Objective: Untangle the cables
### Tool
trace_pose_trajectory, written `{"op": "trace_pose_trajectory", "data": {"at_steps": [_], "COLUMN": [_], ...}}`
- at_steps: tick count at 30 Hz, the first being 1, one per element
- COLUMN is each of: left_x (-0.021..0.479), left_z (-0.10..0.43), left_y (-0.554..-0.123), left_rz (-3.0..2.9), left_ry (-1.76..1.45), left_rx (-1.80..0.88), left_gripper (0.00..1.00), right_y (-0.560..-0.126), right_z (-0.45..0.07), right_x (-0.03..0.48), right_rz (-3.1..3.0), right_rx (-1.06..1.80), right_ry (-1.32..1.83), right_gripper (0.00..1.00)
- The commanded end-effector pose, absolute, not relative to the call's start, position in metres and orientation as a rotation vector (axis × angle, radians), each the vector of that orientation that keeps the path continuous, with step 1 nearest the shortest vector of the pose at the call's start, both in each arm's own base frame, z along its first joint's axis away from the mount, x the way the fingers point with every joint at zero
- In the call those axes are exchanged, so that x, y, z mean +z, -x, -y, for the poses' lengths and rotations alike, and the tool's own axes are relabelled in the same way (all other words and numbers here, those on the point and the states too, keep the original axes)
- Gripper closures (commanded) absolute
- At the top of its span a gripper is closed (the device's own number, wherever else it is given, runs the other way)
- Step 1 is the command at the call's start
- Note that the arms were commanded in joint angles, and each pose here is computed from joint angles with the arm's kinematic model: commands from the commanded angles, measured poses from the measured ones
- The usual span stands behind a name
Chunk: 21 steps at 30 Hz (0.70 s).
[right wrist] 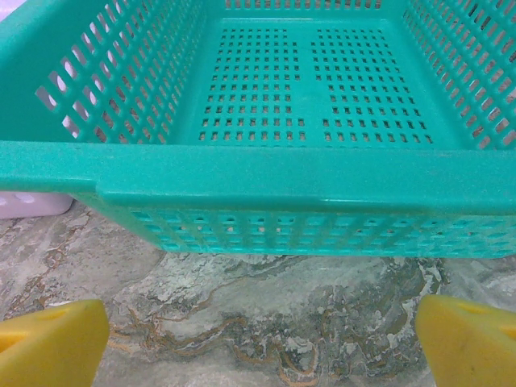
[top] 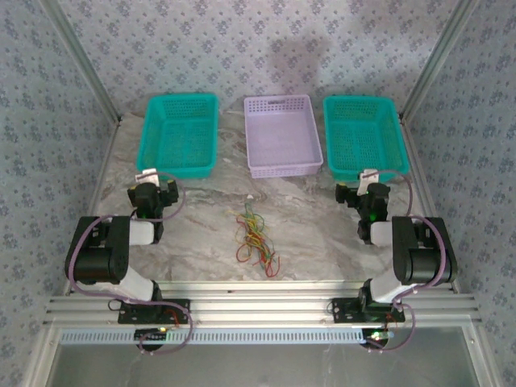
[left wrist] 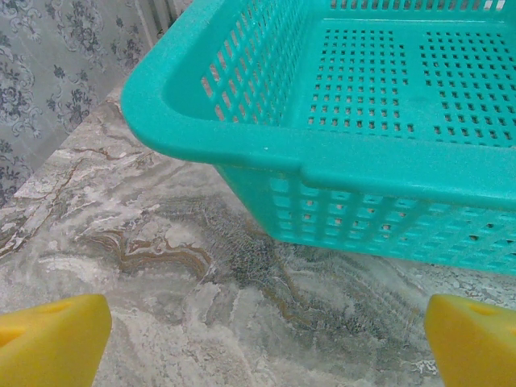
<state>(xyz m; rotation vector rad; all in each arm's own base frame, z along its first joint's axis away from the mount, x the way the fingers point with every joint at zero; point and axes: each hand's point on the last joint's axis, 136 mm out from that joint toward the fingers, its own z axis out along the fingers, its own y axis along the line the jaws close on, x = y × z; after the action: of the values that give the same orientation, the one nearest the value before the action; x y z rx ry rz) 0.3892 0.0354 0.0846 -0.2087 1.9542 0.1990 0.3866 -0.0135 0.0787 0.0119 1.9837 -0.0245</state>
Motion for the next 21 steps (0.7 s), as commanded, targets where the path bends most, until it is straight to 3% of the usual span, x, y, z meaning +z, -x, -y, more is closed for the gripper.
{"op": "trace_pose_trajectory", "data": {"at_steps": [1,13,18,21], "left_x": [0.093,0.124,0.155,0.175], "left_z": [-0.036,-0.028,-0.026,-0.020], "left_y": [-0.391,-0.386,-0.380,-0.379], "left_rz": [-1.917,-1.964,-2.001,-2.076], "left_ry": [0.216,0.180,0.299,0.353], "left_rx": [0.206,0.167,0.100,0.033], "left_gripper": [0.00,0.00,0.00,0.00], "right_y": [-0.392,-0.384,-0.370,-0.360], "right_z": [0.015,0.004,-0.039,-0.077], "right_x": [0.086,0.134,0.189,0.229], "right_rz": [-1.966,-1.972,-1.857,-1.799], "right_rx": [-0.038,-0.106,0.010,0.220], "right_ry": [-0.006,0.017,0.113,0.207], "right_gripper": [0.00,0.00,0.00,0.00]}}
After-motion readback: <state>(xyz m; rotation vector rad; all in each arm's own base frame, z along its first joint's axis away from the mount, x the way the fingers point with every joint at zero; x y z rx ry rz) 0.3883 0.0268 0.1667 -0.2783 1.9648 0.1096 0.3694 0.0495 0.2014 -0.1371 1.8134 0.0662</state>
